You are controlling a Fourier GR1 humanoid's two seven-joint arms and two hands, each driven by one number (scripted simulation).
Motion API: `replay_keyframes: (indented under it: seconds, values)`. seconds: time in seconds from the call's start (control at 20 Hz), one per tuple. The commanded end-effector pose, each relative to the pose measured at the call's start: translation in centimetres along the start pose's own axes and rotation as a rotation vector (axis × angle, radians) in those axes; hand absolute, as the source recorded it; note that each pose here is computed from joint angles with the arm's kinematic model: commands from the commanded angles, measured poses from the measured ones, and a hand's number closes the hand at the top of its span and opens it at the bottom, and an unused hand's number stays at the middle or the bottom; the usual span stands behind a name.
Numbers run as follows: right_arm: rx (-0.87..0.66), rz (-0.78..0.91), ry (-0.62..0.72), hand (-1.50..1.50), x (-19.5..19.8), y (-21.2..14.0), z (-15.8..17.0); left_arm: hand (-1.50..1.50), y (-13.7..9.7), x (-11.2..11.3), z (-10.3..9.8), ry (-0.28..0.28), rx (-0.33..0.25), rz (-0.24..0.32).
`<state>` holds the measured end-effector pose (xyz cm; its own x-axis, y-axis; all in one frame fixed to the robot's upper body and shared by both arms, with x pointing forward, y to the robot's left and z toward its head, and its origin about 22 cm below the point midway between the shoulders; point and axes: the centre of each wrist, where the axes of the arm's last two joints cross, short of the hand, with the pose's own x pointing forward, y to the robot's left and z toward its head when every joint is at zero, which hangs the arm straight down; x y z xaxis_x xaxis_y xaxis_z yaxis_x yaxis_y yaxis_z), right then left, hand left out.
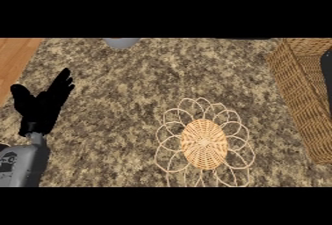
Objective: Pick the tomato from the placemat and place it in the basket
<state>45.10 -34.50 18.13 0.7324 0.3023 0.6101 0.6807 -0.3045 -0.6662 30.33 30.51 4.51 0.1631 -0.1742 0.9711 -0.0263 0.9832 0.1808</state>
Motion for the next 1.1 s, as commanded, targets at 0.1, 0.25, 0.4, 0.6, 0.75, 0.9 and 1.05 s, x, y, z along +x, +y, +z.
replay_keyframes:
  seconds: [0.1,0.25,0.4,0.6,0.75,0.9,1.05]
  values:
    - [-0.037,-0.049,0.236,-1.50,-2.2,0.8,-1.2,0.00,0.2,0.2,0.3,0.013,-0.006,0.016]
    - [-0.031,-0.087,0.181,-1.50,-3.0,1.9,0.5,0.00,0.0,0.7,0.3,0.003,-0.018,0.015]
    - [-0.029,-0.127,0.154,-1.50,-2.9,1.8,0.0,0.00,0.4,0.4,1.3,-0.001,-0.008,-0.003]
    - [-0.124,-0.236,0.192,-1.50,-2.6,0.5,-2.0,0.00,-0.2,-0.9,0.3,0.015,0.013,-0.004]
    - [-0.211,-0.381,0.275,-1.50,-3.7,0.3,-2.2,0.00,0.4,-1.3,0.6,0.028,0.025,0.005]
    - [-0.281,-0.475,0.330,-1.50,-3.6,-1.1,-3.3,0.00,1.0,-1.2,0.4,0.036,0.047,0.009]
    - [-0.279,-0.508,0.357,-1.50,-4.5,-1.2,-1.0,0.00,1.2,-2.3,1.7,0.058,0.050,0.003]
